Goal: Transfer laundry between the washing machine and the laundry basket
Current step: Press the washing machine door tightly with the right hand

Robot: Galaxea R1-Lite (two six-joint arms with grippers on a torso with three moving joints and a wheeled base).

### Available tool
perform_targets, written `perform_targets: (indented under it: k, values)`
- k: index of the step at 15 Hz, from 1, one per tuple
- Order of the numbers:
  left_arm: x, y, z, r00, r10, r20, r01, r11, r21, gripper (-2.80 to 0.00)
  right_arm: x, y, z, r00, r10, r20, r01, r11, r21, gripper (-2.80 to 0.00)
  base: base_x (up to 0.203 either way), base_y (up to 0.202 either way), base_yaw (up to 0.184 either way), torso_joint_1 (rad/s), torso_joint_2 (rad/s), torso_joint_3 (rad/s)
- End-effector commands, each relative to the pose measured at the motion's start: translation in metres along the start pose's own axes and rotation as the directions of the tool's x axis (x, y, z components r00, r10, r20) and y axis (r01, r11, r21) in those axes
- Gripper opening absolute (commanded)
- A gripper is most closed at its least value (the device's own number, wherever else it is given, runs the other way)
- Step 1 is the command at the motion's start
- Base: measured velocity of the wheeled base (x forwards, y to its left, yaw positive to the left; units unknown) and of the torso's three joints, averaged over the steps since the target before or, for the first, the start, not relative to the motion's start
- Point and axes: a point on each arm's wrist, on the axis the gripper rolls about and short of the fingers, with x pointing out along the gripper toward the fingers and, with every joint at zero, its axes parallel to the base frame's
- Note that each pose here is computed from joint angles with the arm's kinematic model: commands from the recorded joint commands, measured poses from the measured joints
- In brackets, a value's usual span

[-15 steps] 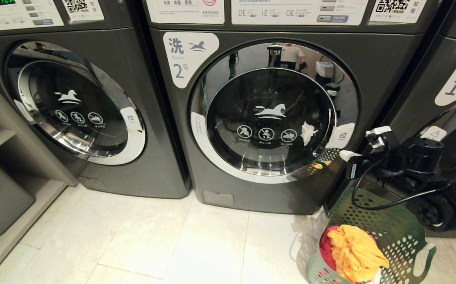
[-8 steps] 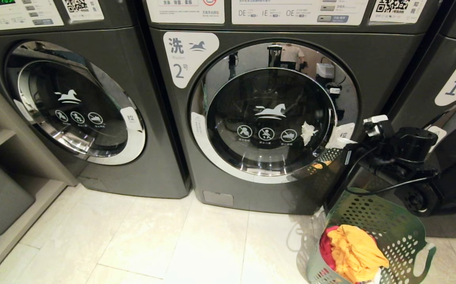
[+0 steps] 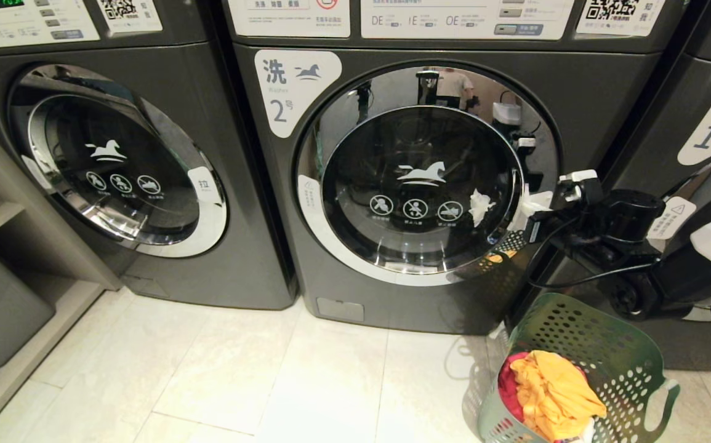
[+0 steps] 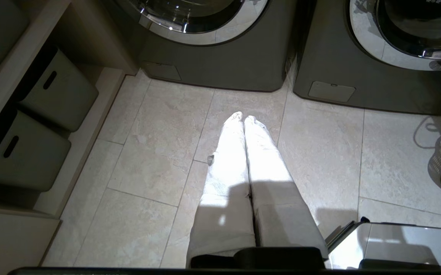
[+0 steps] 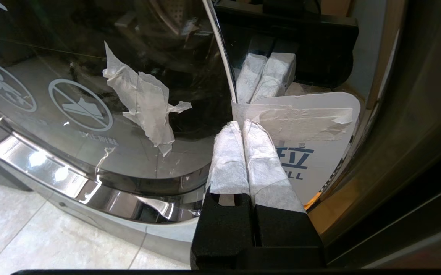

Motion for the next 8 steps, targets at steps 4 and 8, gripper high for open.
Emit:
perform_targets:
  k: [4,8]
  values:
    - [-0.006,0.002,-0.006,1.0,0.017,0.006,-0.017,1.0,-0.008,-2.8,0.015,-0.009,-0.002,0.999,-0.035,0.037,0.036,0.999,-0.012,-2.8,0.0,0.0,0.0,0.0,0.0,0.0]
    - [-0.006,0.002,-0.009,1.0,0.019,0.003,-0.019,1.0,-0.007,-2.8,0.019,-0.014,-0.003,0.996,-0.084,0.037,0.085,0.996,-0.025,-2.8,0.0,0.0,0.0,0.0,0.0,0.0]
